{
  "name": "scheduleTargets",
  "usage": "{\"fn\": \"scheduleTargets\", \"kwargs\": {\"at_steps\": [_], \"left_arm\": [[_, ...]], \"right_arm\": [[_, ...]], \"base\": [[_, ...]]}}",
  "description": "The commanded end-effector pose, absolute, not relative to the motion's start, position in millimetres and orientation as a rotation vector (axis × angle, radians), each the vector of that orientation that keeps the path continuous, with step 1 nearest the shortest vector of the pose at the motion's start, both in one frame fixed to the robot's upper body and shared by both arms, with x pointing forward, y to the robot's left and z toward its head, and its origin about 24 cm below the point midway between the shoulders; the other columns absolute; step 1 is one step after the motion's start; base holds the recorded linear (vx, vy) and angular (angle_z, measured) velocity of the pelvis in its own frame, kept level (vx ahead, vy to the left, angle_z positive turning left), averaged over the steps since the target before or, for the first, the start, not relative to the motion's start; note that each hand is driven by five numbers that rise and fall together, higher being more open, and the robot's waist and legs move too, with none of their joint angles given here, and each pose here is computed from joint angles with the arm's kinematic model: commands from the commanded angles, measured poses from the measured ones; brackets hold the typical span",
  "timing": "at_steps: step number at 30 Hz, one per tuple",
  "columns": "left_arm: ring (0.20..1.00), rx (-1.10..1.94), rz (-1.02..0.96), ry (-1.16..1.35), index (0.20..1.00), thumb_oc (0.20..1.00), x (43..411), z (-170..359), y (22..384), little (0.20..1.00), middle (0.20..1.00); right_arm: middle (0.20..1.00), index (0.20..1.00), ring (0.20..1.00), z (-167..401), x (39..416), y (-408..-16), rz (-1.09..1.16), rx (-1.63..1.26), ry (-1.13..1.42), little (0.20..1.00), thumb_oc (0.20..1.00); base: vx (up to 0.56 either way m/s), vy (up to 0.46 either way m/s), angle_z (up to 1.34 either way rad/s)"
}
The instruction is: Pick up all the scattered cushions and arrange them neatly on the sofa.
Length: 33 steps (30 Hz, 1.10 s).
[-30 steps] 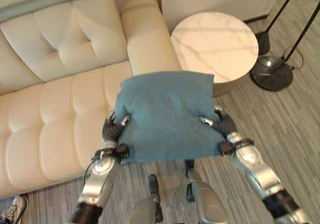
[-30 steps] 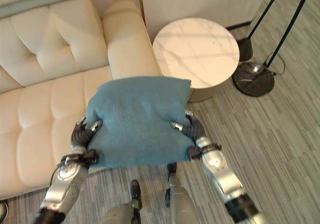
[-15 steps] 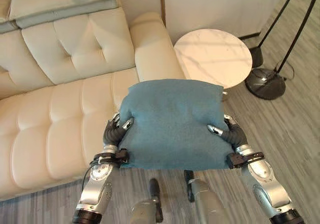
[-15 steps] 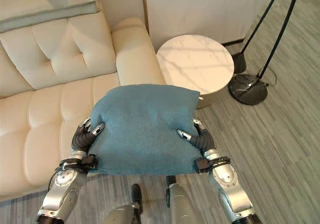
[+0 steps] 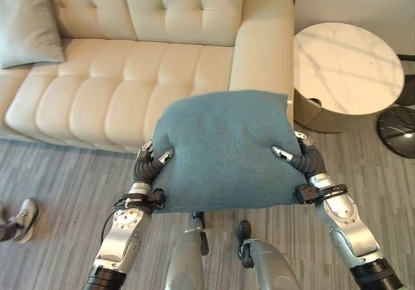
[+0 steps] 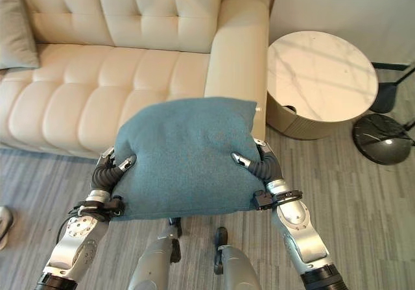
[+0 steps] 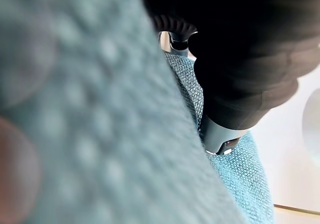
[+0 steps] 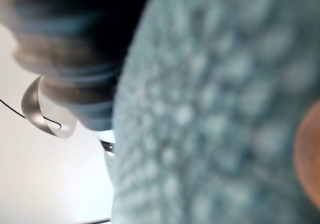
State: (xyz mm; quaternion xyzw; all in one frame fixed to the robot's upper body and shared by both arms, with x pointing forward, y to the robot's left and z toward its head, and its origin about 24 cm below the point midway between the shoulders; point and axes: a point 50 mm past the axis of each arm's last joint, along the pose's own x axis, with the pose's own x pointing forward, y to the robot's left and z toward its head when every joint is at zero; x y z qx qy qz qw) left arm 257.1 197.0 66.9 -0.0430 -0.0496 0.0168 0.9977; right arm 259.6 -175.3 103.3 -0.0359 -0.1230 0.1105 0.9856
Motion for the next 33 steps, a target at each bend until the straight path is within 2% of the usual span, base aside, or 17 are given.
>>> {"fn": "scheduleTargets", "kwargs": {"at_steps": [1,8,22,33], "left_arm": [[0.200,-0.121,-0.229,-0.401,0.200,0.200,265,126,156,0.200,0.200],[0.200,-0.096,-0.195,-0.304,0.200,0.200,258,105,168,0.200,0.200],[0.200,-0.077,-0.187,-0.296,0.200,0.200,255,104,174,0.200,0.200],[0.200,-0.101,-0.199,-0.321,0.200,0.200,267,110,162,0.200,0.200]], "right_arm": [[0.200,0.200,0.200,157,253,-140,0.391,0.016,-0.555,0.200,0.200],[0.200,0.200,0.200,141,250,-138,0.400,0.093,-0.477,0.200,0.200],[0.200,0.200,0.200,148,251,-105,0.531,0.151,-0.489,0.200,0.200],[0.200,0.200,0.200,150,254,-109,0.533,0.214,-0.493,0.200,0.200]], "base": [[0.10,0.126,1.26],[0.08,0.129,0.72],[0.07,0.166,-0.08],[0.17,0.199,-0.06]]}}
